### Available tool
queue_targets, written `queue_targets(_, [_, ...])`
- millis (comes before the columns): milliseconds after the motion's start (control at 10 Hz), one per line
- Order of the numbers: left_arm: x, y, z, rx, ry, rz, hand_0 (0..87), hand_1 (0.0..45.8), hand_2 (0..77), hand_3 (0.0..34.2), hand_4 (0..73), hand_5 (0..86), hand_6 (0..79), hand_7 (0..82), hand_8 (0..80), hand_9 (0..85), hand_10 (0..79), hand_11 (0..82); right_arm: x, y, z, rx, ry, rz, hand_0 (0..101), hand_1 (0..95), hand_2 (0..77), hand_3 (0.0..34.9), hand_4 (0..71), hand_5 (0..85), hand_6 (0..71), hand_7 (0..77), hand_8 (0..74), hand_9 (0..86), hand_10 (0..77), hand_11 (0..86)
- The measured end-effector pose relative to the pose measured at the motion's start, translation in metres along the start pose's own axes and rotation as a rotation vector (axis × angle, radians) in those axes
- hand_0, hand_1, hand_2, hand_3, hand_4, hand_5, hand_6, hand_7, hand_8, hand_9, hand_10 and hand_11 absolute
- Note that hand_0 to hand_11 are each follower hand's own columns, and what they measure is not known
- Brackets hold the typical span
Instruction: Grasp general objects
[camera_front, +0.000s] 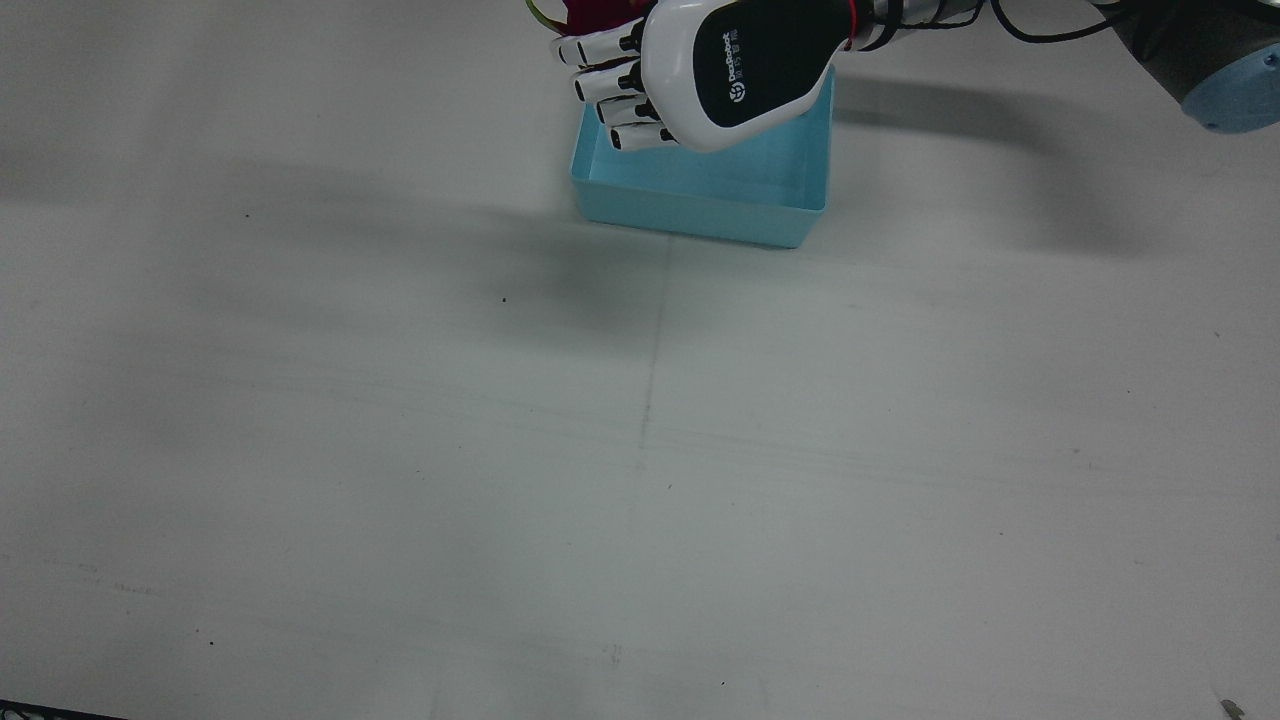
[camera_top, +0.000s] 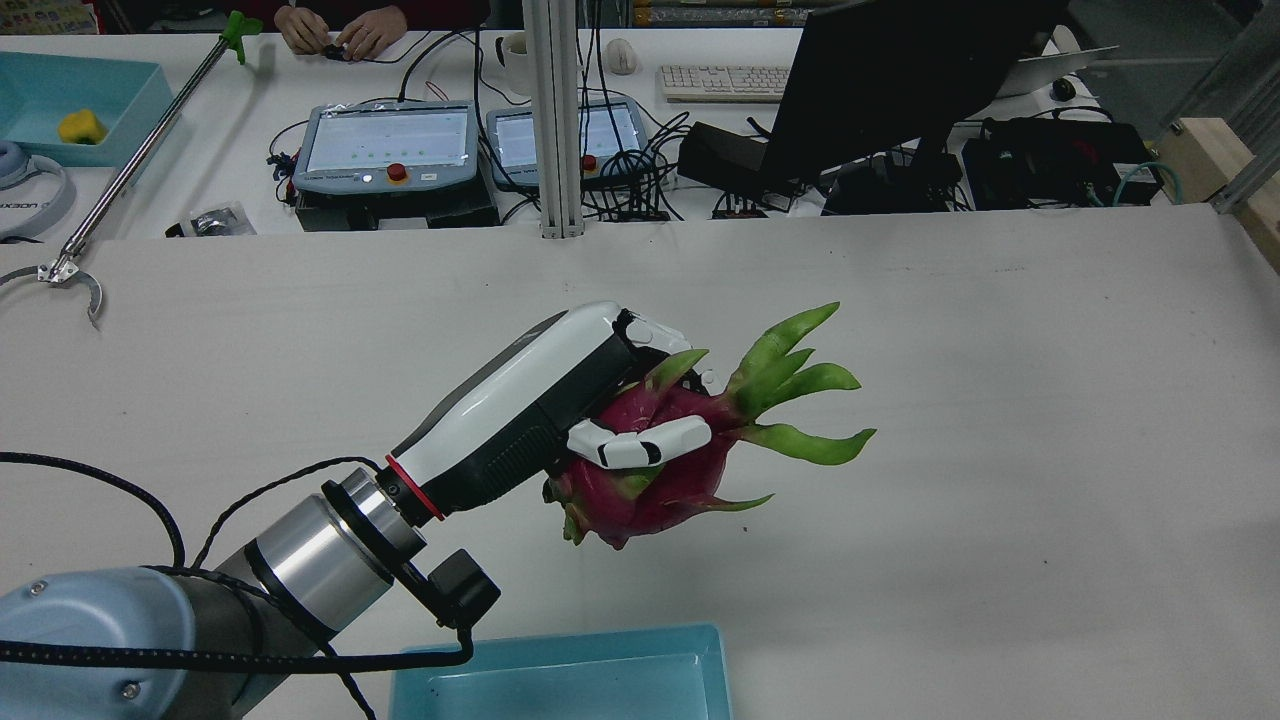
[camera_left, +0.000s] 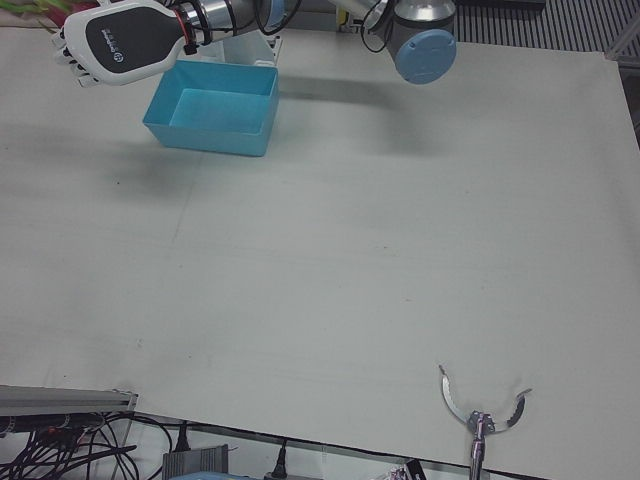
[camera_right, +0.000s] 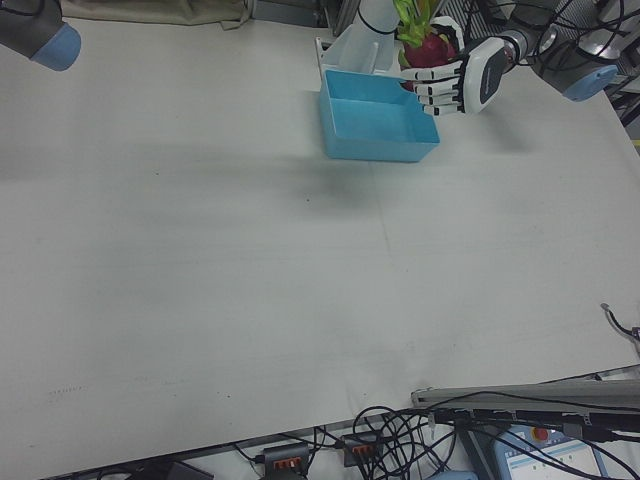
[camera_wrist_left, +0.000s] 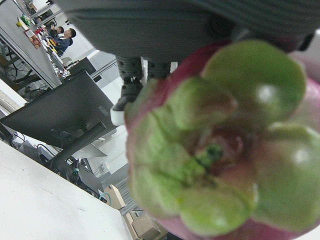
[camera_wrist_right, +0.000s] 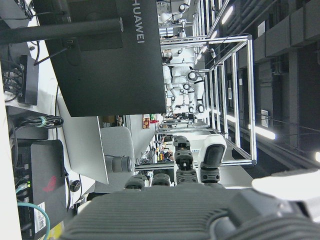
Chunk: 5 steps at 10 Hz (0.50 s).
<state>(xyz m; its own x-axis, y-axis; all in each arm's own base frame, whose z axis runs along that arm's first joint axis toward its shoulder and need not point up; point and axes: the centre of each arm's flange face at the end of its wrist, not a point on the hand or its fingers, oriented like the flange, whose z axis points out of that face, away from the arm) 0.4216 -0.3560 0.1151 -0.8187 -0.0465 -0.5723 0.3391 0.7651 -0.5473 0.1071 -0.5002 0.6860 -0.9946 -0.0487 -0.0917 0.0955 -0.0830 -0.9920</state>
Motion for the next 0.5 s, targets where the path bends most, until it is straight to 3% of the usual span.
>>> queue_targets(100, [0.004,0.005,0.000,-0.032,0.011,-0.009,31.8,0.0,39.3,0.0,52.4,26.2,60.0,49.1,69.3,50.2,44.7,70.4,0.000,0.000,0.000,0.000,0.000,0.000,1,6.0,1.6,0.0,0.0,74.2,0.0,0.0,0.0,1.6,0.0,1.1])
queue_targets(200, [0.008,0.009,0.000,-0.065,0.024,-0.019,19.6,0.0,19.6,0.0,52.9,26.2,60.0,49.1,69.8,50.7,44.7,70.4,0.000,0.000,0.000,0.000,0.000,0.000,1,6.0,1.6,0.0,0.0,74.2,0.0,0.0,0.0,1.6,0.0,1.1])
queue_targets(300, [0.012,0.014,-0.001,-0.105,0.040,-0.030,19.6,0.0,19.6,0.0,52.9,26.2,60.0,49.1,69.8,50.7,44.7,70.4,0.000,0.000,0.000,0.000,0.000,0.000,1,6.0,1.6,0.0,0.0,74.2,0.0,0.0,0.0,1.6,0.0,1.1])
queue_targets(400, [0.017,0.019,-0.004,-0.144,0.058,-0.042,9.1,0.0,1.6,0.0,52.9,26.2,60.0,49.1,69.8,50.2,44.7,70.4,0.000,-0.001,0.000,0.002,0.000,0.000,1,6.0,1.6,0.0,0.0,74.2,0.0,0.0,0.0,1.6,0.0,1.1])
queue_targets(500, [0.021,0.022,-0.007,-0.175,0.076,-0.053,9.1,0.0,1.6,0.0,52.9,26.2,58.9,49.6,63.8,54.0,44.7,70.4,0.000,-0.002,0.000,0.003,0.001,0.000,1,6.0,1.6,0.0,0.0,74.2,0.0,0.0,0.0,1.6,0.0,1.1])
